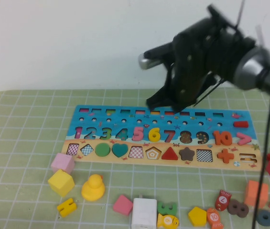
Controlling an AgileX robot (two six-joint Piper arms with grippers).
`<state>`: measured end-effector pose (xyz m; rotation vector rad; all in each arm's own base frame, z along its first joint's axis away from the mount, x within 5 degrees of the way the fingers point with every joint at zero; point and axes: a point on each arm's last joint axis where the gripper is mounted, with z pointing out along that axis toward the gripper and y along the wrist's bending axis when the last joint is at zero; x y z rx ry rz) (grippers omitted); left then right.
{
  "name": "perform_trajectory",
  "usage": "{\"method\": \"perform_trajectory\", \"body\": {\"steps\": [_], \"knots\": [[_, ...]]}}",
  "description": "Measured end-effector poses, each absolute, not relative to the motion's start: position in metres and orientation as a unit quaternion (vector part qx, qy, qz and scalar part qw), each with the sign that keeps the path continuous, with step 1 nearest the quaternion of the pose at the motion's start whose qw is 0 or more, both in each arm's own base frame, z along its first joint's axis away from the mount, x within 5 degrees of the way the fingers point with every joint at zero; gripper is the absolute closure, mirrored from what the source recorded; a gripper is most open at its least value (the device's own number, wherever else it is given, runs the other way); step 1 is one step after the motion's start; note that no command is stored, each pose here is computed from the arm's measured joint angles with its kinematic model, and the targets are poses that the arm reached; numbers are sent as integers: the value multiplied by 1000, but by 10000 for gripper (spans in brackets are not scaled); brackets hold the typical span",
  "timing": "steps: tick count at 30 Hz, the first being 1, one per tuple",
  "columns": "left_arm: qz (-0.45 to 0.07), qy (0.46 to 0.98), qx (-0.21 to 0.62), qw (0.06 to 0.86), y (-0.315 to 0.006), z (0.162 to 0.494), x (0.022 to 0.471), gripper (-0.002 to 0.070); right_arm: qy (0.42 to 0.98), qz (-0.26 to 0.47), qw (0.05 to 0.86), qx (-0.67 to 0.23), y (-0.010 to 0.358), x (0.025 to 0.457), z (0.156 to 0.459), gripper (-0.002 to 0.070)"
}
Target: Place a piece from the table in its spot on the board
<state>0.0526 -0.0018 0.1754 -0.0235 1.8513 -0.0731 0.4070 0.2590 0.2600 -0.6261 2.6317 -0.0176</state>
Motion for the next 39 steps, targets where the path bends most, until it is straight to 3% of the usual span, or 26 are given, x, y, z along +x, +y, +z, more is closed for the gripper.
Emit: {"method": "perform_trajectory", "body": {"steps": [5, 14, 22, 26, 31, 39], "knots": [[-32, 799, -10, 601, -2, 175, 53, 677, 945, -40, 228, -229, 239, 388, 309, 678], [-32, 799, -10, 601, -2, 175, 53, 677, 928, -15, 307, -210, 205, 340, 405, 678], [-32, 799, -10, 601, -2, 175, 53, 677, 905, -9, 379, -194, 170, 294, 464, 678], [-32, 799, -10, 601, -2, 175, 53, 677, 901, -6, 389, -191, 146, 260, 477, 678], [-32, 799, -10, 601, -2, 175, 53, 677, 906, 8, 376, -193, 117, 213, 471, 678], [-32, 799, -10, 601, -2, 175, 53, 677, 910, 148, 348, -172, 95, 141, 463, 678]]}}
